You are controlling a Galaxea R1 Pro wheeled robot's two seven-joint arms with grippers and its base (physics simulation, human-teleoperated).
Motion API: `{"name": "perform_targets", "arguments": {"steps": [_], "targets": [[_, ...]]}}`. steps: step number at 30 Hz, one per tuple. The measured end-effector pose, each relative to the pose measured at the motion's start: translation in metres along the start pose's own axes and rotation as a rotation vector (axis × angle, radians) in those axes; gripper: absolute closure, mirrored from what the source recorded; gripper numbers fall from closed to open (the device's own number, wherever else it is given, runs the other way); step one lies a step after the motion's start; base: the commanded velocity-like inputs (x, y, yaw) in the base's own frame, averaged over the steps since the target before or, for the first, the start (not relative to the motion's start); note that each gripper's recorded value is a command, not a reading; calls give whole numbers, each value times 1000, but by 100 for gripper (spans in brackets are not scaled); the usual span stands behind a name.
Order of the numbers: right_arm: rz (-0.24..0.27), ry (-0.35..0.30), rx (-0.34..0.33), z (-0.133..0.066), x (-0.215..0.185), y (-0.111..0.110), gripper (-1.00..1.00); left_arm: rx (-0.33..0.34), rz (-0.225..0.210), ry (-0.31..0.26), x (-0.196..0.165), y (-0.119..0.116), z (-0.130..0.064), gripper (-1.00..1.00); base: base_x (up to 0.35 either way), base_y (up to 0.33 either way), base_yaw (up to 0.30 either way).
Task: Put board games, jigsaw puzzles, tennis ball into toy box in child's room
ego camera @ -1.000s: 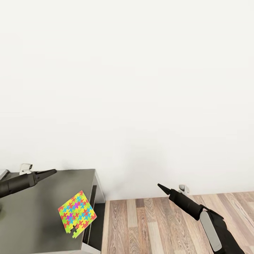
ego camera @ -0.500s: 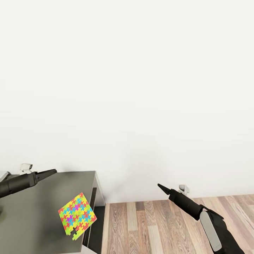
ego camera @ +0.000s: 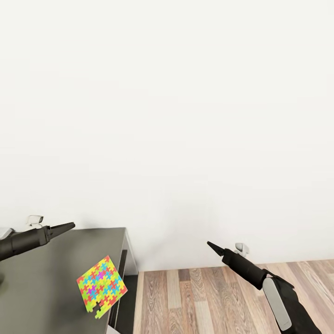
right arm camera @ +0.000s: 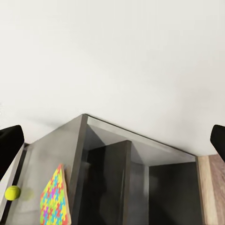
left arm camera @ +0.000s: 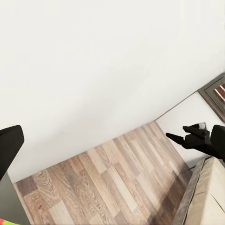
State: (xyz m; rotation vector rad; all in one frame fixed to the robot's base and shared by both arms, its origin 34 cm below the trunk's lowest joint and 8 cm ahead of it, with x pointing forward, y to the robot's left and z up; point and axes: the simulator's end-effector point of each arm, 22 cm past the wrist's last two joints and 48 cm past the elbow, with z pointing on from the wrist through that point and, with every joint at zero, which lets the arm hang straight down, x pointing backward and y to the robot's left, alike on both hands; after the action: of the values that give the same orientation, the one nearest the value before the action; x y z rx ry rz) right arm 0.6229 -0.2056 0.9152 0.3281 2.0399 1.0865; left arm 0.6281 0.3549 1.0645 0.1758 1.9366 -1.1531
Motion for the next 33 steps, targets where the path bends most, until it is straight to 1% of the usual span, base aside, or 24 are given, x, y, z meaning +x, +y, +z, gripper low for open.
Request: {"name": "perform_targets", "arguments": {"steps": [11, 17, 24, 33], "targets": [[-10, -8, -5, -5, -4, 4, -100, 7, 14, -10, -6, -7, -2, -100, 0, 0, 0], [-17, -14, -39, -8, -8, 13, -100, 9, 21, -17, -9, -11, -4, -100, 0, 0, 0], [-21, -19, -47, -10, -11, 17, -100, 17, 27, -20, -11, -16, -3, -100, 3, 0, 0], [-30, -28, -54, -13, -16, 22, -100, 25, 37, -29, -15, -23, -4, -100, 159, 100, 0]]}}
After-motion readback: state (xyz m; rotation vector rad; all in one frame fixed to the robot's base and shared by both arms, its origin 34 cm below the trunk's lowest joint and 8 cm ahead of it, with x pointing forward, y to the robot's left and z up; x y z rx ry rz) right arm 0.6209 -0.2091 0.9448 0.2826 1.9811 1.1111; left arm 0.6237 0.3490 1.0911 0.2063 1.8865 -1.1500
